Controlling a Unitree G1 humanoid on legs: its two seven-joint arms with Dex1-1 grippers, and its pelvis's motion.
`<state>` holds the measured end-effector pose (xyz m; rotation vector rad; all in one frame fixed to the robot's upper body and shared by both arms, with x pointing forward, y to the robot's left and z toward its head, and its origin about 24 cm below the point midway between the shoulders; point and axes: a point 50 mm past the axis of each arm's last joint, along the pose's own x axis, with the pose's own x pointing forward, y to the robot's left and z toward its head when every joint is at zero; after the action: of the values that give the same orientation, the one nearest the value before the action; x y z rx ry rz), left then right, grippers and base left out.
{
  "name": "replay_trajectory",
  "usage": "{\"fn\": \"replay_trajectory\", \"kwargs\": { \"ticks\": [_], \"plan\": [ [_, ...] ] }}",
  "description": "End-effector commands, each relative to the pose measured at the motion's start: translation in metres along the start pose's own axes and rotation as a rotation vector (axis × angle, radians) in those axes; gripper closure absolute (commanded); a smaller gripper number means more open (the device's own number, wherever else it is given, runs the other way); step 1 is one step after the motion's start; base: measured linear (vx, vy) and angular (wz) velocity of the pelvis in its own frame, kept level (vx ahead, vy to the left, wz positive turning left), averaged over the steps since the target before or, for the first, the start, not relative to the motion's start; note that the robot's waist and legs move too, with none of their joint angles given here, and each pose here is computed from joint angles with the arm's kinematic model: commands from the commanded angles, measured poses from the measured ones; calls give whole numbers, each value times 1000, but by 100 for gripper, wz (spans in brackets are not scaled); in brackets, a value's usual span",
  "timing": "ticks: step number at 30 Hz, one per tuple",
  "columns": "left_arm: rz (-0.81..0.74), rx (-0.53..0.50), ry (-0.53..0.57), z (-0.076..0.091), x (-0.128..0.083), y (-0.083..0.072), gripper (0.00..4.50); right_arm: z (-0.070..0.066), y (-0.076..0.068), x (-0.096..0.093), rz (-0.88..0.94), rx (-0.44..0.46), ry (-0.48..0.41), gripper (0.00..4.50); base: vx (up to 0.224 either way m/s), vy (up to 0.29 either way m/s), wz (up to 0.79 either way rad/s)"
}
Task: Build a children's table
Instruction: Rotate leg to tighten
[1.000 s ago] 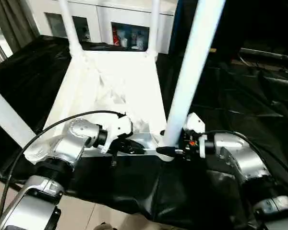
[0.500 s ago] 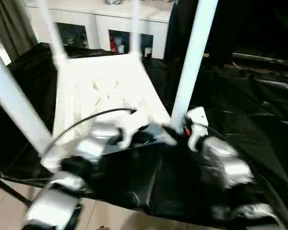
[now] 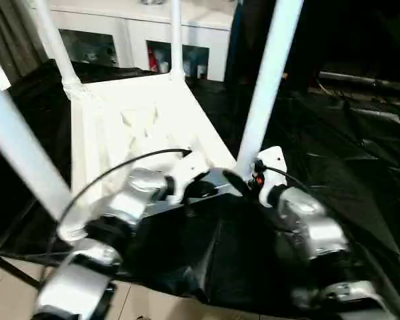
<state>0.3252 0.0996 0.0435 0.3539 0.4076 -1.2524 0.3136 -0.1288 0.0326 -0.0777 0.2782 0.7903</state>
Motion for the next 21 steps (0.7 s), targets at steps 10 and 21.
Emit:
{"fn": "replay_trajectory", "kwargs": {
  "ticks": [10,21],
  "plan": [
    [-305,45,22,-10,-20,-15,450,9,2,-31,422,-113,51,96,28,2,2],
    [-299,36,27,-14,-30,-12,450,8,3,-29,482,-97,66,169,0,0,0]
  ]
}}
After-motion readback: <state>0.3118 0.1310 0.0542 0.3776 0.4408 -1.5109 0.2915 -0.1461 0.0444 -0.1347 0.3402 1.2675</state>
